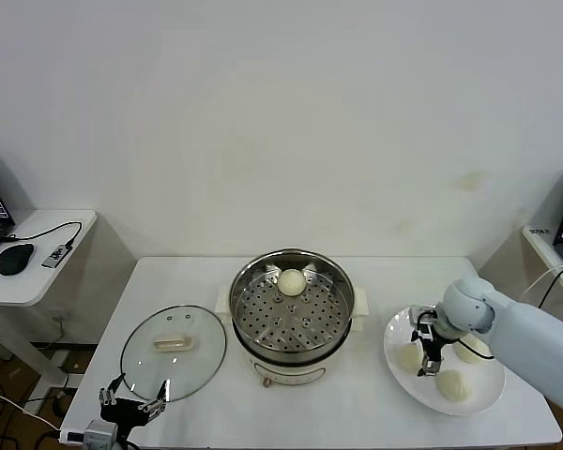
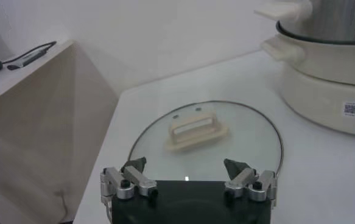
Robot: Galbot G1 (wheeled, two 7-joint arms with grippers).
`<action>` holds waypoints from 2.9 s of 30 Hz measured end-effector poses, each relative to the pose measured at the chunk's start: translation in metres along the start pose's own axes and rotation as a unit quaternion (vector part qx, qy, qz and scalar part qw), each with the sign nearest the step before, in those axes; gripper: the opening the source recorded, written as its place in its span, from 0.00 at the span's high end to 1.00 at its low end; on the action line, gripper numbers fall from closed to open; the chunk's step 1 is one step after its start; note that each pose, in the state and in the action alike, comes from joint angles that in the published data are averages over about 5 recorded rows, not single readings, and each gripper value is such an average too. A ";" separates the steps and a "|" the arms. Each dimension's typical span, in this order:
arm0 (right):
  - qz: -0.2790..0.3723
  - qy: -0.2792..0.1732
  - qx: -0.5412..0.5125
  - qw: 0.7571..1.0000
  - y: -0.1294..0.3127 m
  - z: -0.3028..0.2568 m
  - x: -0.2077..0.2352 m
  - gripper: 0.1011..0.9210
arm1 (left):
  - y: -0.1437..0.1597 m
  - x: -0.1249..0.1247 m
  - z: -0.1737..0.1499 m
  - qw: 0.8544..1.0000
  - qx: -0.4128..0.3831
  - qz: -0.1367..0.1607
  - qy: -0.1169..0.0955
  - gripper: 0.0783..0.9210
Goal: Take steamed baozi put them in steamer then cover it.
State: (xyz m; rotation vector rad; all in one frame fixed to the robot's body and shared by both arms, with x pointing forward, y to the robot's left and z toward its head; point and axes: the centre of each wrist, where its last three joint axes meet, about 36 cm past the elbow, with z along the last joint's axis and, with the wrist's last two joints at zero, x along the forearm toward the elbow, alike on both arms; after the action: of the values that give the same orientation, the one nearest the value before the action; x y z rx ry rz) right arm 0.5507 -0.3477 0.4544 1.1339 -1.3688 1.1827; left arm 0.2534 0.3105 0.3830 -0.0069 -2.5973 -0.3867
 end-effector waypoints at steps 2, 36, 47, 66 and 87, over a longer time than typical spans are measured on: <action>0.001 0.001 -0.001 1.000 0.000 0.001 0.000 0.30 | 0.000 0.000 0.000 1.000 0.000 0.000 0.000 0.12; 0.044 -0.075 0.011 0.996 -0.054 -0.044 0.203 0.48 | -0.007 0.002 -0.020 0.999 -0.018 -0.004 -0.029 0.12; 0.024 -0.101 0.067 0.992 -0.083 -0.153 0.249 0.48 | -0.004 0.012 -0.028 0.999 -0.024 -0.020 -0.042 0.12; -0.038 -0.065 0.134 0.988 -0.095 -0.332 0.186 0.48 | -0.001 0.013 -0.038 0.998 -0.011 -0.025 -0.057 0.12; -0.058 -0.046 0.146 0.987 -0.079 -0.396 0.116 0.48 | -0.005 0.008 -0.040 0.998 -0.003 -0.015 -0.059 0.12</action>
State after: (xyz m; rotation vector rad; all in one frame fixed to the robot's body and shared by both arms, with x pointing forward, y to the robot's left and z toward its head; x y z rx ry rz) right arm 0.6530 0.0316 0.6023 1.4714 -1.2057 1.2872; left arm 0.2650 0.2943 0.4187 0.0063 -2.7162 -0.4169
